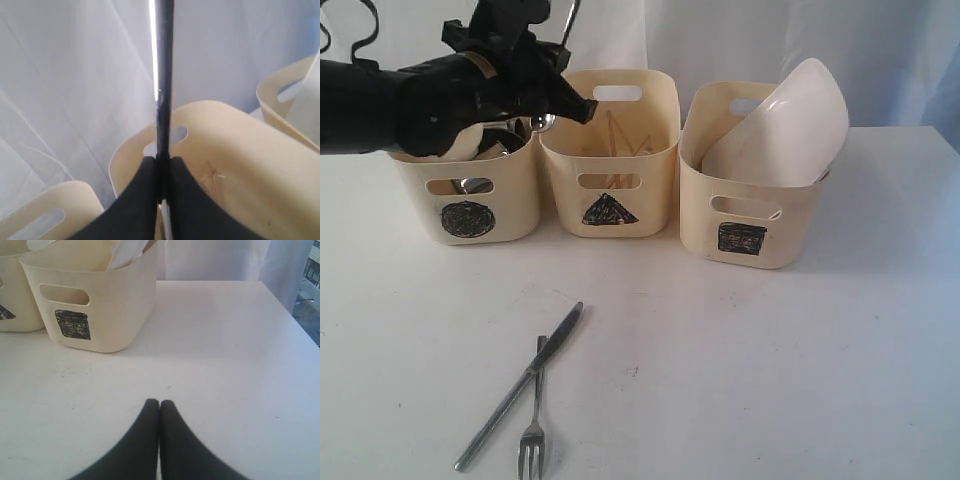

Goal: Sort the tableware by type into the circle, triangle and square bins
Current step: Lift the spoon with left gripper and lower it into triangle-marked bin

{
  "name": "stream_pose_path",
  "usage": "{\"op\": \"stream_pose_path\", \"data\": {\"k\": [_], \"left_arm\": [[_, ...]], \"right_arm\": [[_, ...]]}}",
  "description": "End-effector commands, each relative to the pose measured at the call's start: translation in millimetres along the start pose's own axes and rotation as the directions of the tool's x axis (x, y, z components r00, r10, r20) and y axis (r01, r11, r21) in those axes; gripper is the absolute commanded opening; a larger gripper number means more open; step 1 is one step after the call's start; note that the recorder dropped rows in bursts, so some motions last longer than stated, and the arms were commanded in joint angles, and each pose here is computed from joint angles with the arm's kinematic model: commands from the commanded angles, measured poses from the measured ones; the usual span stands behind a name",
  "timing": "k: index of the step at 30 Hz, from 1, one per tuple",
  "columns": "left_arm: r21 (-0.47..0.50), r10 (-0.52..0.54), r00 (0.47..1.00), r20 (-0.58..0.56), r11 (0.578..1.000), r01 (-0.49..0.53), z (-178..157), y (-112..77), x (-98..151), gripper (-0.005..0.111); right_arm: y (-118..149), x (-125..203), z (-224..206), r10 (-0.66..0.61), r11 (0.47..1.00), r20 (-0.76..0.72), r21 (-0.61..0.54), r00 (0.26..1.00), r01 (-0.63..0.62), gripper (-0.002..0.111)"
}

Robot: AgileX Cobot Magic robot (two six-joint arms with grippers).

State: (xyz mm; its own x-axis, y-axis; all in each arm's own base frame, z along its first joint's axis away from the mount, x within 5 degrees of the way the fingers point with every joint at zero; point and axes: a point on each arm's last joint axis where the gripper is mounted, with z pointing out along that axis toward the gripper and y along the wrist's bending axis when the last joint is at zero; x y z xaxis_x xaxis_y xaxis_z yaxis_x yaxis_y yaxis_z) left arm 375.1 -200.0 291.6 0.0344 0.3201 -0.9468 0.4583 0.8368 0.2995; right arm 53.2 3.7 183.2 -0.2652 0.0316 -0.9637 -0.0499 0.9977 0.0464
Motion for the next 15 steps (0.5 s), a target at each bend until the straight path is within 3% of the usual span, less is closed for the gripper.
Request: {"op": "stream_pose_path", "data": {"k": [1,9,15], "left_arm": [[0.014,0.003,0.998,0.056,1.0,-0.003,15.3,-5.5,3.0,0.0],[0.069,0.037,0.996,0.079,0.997,-0.043,37.0,-17.1,18.4,0.0],[0.078,-0.023,0.999,0.038,0.997,0.02,39.8,-18.9,25.7,0.0]], "right_arm": [[-0.3,1.5,0.4,0.007,1.0,0.004,0.003,1.0,-0.007,0.0],[-0.3,1.5,0.4,0.007,1.0,0.004,0.003,1.0,-0.007,0.0],[-0.3,1.5,0.4,0.007,1.0,0.004,0.003,1.0,-0.007,0.0]]}}
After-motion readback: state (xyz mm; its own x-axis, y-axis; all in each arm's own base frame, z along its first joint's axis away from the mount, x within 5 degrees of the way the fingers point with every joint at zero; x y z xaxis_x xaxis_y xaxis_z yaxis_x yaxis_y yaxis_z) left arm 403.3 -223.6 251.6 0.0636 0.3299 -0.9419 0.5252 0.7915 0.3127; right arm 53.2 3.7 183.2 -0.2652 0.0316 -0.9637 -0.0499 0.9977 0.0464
